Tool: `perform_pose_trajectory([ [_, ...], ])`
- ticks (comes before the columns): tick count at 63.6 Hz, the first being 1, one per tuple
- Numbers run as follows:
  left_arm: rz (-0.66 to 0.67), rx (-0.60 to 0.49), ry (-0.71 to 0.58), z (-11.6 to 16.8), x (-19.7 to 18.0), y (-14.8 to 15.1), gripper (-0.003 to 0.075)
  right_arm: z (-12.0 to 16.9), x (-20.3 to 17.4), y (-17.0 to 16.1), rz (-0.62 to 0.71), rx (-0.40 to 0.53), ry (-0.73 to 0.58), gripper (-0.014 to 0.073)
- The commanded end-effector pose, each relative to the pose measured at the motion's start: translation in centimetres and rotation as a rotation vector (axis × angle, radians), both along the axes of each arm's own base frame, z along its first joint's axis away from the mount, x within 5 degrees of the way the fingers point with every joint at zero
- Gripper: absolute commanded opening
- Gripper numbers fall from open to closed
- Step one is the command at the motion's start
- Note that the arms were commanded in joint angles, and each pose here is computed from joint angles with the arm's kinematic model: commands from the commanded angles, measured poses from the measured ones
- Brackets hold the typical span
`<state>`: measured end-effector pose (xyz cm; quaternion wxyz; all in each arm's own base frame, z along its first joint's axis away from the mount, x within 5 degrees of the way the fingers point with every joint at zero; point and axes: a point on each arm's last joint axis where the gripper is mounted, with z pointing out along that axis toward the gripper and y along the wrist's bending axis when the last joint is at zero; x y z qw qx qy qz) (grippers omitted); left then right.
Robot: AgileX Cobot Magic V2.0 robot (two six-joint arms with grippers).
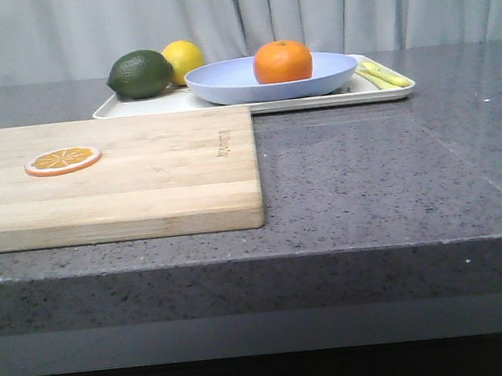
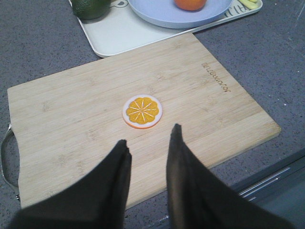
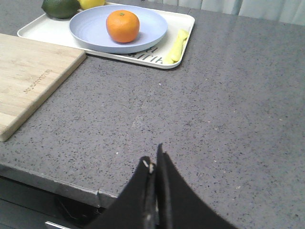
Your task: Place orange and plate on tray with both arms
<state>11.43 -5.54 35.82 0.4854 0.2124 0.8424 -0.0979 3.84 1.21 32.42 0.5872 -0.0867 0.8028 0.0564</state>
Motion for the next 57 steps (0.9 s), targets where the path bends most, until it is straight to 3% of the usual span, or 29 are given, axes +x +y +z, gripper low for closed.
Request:
perform_pose_trajectory([
  [1, 0.003, -0.061, -0.085, 1.5, 0.1, -0.1, 0.0011, 1.4, 0.2, -0.3, -0.027, -0.033, -0.099, -0.0068],
  [8, 0.003, -0.061, -0.085, 1.5, 0.1, -0.1, -0.0020, 1.3, 0.2, -0.6, -0.045, -0.077, -0.104, -0.0065],
  [46, -0.003, -0.069, -0.096, 1.4, -0.3, 0.0, -0.0020, 1.3, 0.2, -0.6, -0.045, -0.077, -0.103, -0.0065],
  [57, 0.103, -0.060, -0.120, -0.3, -1.5, 1.9, -0.0020, 1.3, 0.2, -0.6, -0.045, -0.077, -0.103, -0.0065],
])
